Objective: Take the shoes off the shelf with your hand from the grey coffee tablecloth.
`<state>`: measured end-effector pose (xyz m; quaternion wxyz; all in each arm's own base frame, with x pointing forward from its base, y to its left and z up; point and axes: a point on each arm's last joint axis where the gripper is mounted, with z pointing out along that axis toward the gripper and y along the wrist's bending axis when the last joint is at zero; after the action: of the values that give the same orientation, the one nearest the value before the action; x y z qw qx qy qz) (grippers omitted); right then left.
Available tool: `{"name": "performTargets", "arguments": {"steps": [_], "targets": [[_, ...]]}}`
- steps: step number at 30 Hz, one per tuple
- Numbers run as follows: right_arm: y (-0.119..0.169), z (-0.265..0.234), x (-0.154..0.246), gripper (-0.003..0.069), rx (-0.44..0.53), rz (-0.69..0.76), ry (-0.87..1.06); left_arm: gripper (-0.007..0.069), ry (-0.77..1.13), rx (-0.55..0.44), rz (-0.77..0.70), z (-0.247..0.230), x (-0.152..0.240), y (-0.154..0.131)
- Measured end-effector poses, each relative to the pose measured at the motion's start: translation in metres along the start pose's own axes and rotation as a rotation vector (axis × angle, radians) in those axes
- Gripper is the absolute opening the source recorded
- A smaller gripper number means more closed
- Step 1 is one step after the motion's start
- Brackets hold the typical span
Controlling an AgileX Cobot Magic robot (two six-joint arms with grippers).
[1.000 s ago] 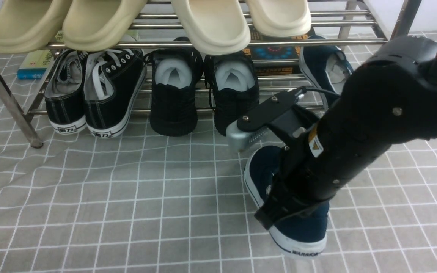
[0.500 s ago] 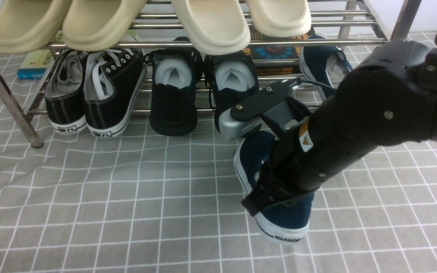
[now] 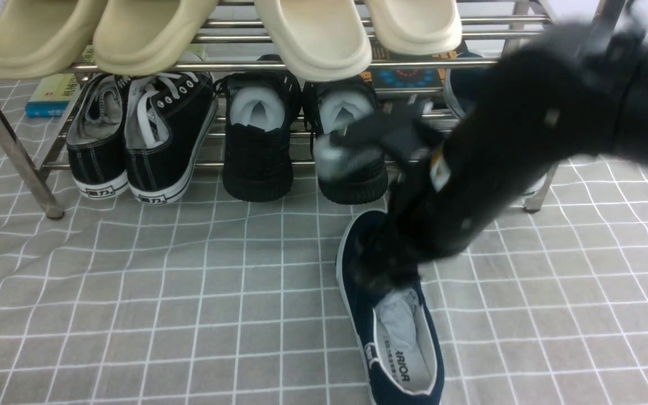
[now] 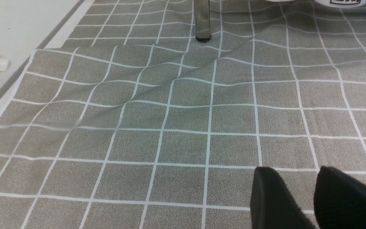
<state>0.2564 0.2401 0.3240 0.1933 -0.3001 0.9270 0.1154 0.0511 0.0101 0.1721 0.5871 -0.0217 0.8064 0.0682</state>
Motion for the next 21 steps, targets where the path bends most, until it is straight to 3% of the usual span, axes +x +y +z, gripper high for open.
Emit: {"name": "performTargets", "arguments": {"steps": [7,12,21], "targets": [[-0.068,-0.020,-0.017,0.0520,0.162,0.135,-0.102,0.0242,0.000,0.000,0.000,0.000,0.000,0.000],[-0.128,0.002,-0.028,0.0521,0.246,0.231,-0.186,0.0242,0.000,0.000,0.000,0.000,0.000,0.000],[-0.166,0.059,-0.032,0.0521,0.365,0.138,-0.145,0.0242,0.000,0.000,0.000,0.000,0.000,0.000]]}}
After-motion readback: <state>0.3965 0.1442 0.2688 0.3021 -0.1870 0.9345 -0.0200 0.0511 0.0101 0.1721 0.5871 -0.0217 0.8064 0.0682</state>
